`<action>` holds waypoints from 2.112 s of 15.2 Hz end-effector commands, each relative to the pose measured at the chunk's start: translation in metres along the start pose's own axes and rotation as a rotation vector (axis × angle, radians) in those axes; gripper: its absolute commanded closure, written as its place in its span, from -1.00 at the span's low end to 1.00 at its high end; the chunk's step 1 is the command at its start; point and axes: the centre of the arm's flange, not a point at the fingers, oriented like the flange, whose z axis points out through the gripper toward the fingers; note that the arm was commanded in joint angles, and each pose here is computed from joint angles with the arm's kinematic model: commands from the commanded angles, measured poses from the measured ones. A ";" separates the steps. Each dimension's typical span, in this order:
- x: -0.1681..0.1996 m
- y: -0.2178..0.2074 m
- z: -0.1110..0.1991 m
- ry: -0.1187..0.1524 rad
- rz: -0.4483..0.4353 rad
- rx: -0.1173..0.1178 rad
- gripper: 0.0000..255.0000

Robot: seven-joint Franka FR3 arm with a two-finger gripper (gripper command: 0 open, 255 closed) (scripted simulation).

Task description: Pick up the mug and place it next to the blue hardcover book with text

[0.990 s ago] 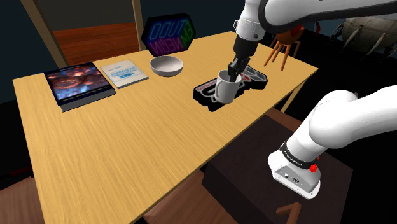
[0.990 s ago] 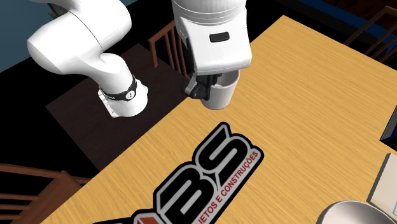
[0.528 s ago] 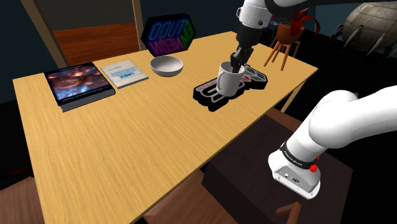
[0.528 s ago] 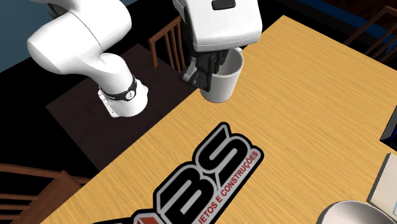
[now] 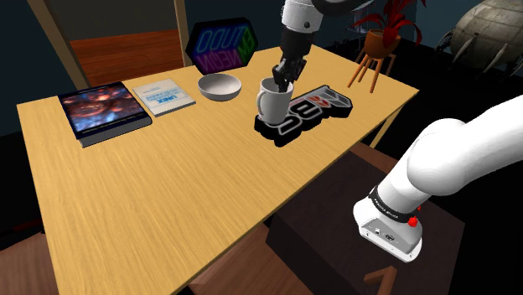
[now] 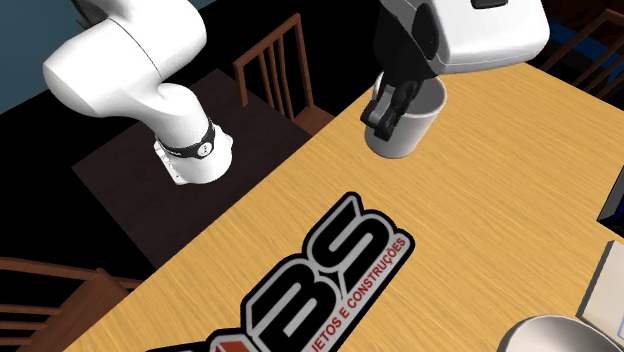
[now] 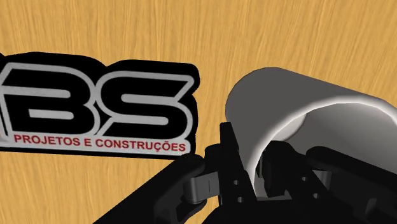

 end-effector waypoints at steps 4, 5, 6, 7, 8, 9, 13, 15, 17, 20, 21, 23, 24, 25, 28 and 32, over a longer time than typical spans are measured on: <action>0.051 -0.038 0.013 0.001 0.000 0.001 1.00; 0.061 -0.046 0.015 0.001 0.000 0.001 1.00; 0.072 -0.054 0.018 0.001 0.000 0.001 1.00; 0.082 -0.062 0.020 0.001 0.000 0.001 1.00; 0.092 -0.070 0.022 0.001 0.000 0.001 1.00; 0.103 -0.077 0.025 0.001 0.000 0.001 1.00; 0.144 -0.109 0.034 0.001 0.000 0.001 1.00; 0.165 -0.124 0.039 0.001 0.000 0.001 1.00; 0.186 -0.140 0.044 0.001 0.000 0.001 1.00; 0.217 -0.163 0.051 0.001 0.000 0.001 1.00; 0.227 -0.171 0.053 0.001 0.000 0.001 1.00; 0.248 -0.187 0.058 0.001 0.000 0.001 1.00; 0.258 -0.195 0.060 0.001 0.000 0.001 1.00; 0.269 -0.203 0.062 0.001 0.001 0.001 1.00; 0.288 -0.217 0.072 0.001 0.000 0.001 1.00; 0.288 -0.216 0.093 0.001 0.000 0.001 1.00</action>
